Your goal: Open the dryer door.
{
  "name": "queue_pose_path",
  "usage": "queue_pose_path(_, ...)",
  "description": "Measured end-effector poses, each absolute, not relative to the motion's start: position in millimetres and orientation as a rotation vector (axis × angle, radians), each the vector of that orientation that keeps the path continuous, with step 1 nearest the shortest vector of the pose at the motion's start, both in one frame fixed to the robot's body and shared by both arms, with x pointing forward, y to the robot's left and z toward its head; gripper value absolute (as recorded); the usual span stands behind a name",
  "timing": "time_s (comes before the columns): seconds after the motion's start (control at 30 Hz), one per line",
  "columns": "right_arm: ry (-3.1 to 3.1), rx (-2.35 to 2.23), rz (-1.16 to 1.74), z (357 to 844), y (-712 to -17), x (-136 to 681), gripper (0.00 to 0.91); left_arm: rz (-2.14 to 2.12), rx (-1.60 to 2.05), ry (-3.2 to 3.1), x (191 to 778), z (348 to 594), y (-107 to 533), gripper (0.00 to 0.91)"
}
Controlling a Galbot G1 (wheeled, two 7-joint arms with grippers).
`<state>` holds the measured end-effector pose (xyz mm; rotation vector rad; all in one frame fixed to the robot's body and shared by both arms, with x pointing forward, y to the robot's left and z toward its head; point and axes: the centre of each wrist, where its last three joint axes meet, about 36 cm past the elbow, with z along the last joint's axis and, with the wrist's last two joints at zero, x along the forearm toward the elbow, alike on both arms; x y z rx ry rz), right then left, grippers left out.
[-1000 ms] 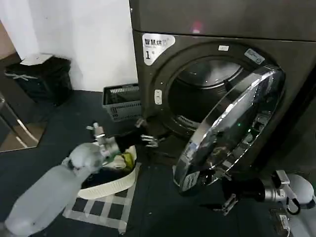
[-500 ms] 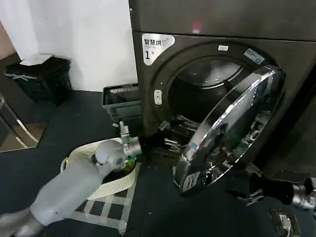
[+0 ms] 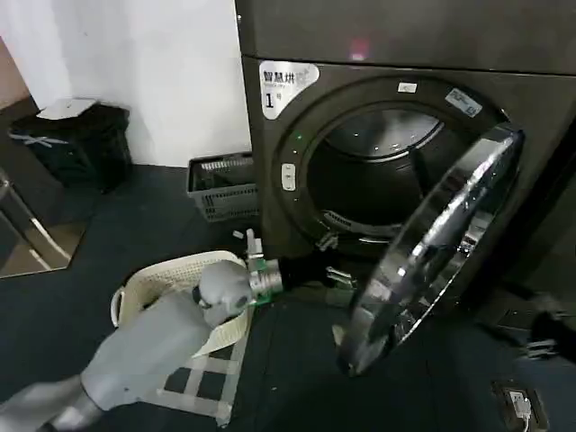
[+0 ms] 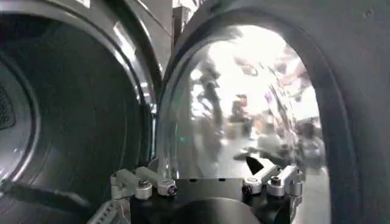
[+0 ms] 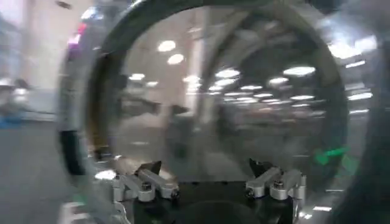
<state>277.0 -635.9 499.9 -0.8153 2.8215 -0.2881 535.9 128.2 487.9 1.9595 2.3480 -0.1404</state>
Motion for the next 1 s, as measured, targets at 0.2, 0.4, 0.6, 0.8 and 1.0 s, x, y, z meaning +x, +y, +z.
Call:
queue_pose_path(0.2, 2.858, -0.335, -0.332, 511, -664, 227, 0.907, -0.142, 2.01, 2.317, 526, 482, 115, 0.907)
queue_pose_path(0.4, 2.843, 0.09, -0.319, 531, -676, 187, 0.907, -0.142, 2.057, 2.282, 519, 478, 99, 0.907)
queue_pose_path(0.6, 2.81, 0.528, -0.286, 559, -681, 156, 0.907, -0.147, 2.091, 2.262, 518, 472, 81, 0.907)
queue_pose_path(0.8, 2.681, 0.889, -0.415, 599, -685, 135, 0.907, -0.132, 2.122, 2.233, 519, 469, 60, 0.907)
queue_pose_path(1.0, 2.526, 1.201, -0.567, 632, -687, 119, 0.907, -0.147, 2.155, 2.206, 518, 465, 39, 0.907)
